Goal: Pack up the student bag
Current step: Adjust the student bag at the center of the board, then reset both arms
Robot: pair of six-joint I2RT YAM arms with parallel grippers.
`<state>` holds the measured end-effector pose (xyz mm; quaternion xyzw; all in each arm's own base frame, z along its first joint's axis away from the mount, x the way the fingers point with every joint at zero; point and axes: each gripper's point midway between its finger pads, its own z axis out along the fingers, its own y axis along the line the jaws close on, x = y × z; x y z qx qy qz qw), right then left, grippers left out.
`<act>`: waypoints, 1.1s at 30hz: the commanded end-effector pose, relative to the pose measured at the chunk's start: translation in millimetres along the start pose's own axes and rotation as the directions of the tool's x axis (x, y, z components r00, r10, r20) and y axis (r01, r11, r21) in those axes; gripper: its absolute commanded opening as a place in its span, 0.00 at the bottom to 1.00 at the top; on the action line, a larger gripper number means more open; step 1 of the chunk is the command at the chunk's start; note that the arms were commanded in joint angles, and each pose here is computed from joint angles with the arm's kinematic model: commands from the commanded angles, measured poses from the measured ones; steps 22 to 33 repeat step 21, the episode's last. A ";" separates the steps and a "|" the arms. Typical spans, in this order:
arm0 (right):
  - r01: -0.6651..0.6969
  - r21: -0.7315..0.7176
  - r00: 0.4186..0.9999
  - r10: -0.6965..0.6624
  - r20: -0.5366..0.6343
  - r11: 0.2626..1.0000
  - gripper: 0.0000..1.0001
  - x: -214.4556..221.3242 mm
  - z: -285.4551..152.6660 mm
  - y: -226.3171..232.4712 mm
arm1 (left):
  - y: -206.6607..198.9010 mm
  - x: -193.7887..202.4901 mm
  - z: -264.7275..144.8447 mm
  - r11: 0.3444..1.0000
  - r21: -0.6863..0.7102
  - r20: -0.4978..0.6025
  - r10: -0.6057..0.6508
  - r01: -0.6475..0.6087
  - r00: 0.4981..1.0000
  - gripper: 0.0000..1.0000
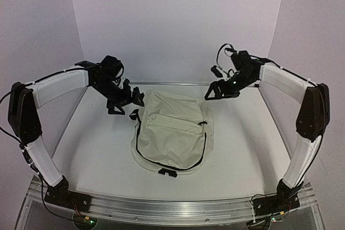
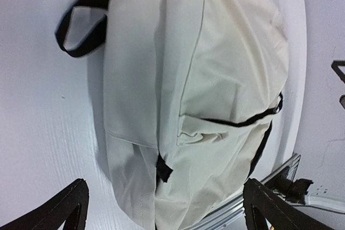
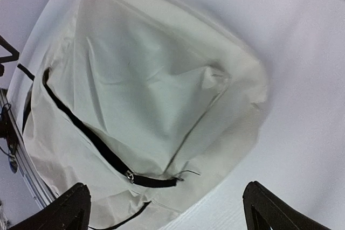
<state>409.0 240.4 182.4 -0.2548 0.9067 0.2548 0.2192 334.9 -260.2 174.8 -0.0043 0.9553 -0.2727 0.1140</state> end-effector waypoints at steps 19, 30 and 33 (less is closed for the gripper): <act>-0.233 0.274 0.972 0.216 0.090 0.933 0.98 108.7 -107.3 -101.2 | 148.4 -17.8 -89.0 0.942 0.029 0.260 -0.331 0.335 0.907 1.00; -0.235 0.277 0.972 0.219 0.089 0.932 0.98 111.6 -106.8 -101.9 | 150.9 -15.1 -91.7 0.939 0.018 0.277 -0.333 0.342 0.901 1.00; -0.235 0.277 0.972 0.219 0.089 0.932 0.98 111.6 -106.8 -101.9 | 150.9 -15.1 -91.7 0.939 0.018 0.277 -0.333 0.342 0.901 1.00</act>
